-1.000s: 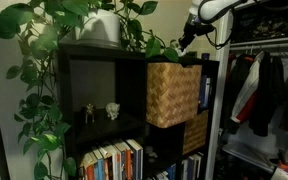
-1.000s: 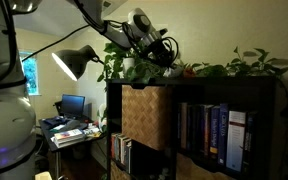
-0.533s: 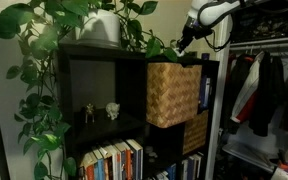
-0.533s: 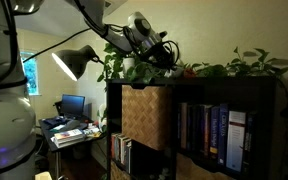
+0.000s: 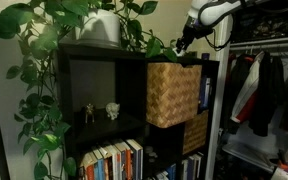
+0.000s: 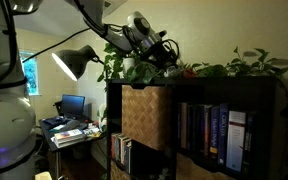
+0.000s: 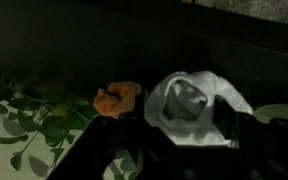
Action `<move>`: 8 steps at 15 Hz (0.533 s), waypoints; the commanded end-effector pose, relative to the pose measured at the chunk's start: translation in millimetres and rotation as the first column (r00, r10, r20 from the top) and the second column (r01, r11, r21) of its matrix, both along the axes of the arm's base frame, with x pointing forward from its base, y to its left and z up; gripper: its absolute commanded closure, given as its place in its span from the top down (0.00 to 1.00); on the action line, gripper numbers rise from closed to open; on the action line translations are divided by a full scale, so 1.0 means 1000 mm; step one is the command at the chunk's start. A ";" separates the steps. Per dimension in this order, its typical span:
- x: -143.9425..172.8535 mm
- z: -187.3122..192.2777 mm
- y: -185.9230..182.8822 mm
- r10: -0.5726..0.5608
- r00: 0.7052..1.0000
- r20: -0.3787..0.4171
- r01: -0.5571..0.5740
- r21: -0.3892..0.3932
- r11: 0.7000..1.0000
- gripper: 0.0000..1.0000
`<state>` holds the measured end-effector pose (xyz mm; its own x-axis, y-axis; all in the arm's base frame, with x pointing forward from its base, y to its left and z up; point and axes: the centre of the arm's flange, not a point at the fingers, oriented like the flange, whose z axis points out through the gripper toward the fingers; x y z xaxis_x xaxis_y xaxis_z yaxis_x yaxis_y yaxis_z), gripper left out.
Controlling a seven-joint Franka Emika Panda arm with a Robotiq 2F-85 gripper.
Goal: Pull out the basket, put three pairs of socks on the top of the shelf, then push the basket in
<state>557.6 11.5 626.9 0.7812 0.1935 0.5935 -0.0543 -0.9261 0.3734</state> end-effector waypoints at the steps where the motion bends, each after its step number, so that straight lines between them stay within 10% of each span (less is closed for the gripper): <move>1: -0.015 0.007 0.005 -0.043 0.999 -0.029 0.043 0.011 0.999 0.98; 8: -0.023 0.004 0.004 -0.060 0.994 -0.093 0.064 0.043 0.997 1.00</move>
<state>547.1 12.0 628.3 0.8272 0.1486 0.5419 -0.0713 -0.9288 0.3636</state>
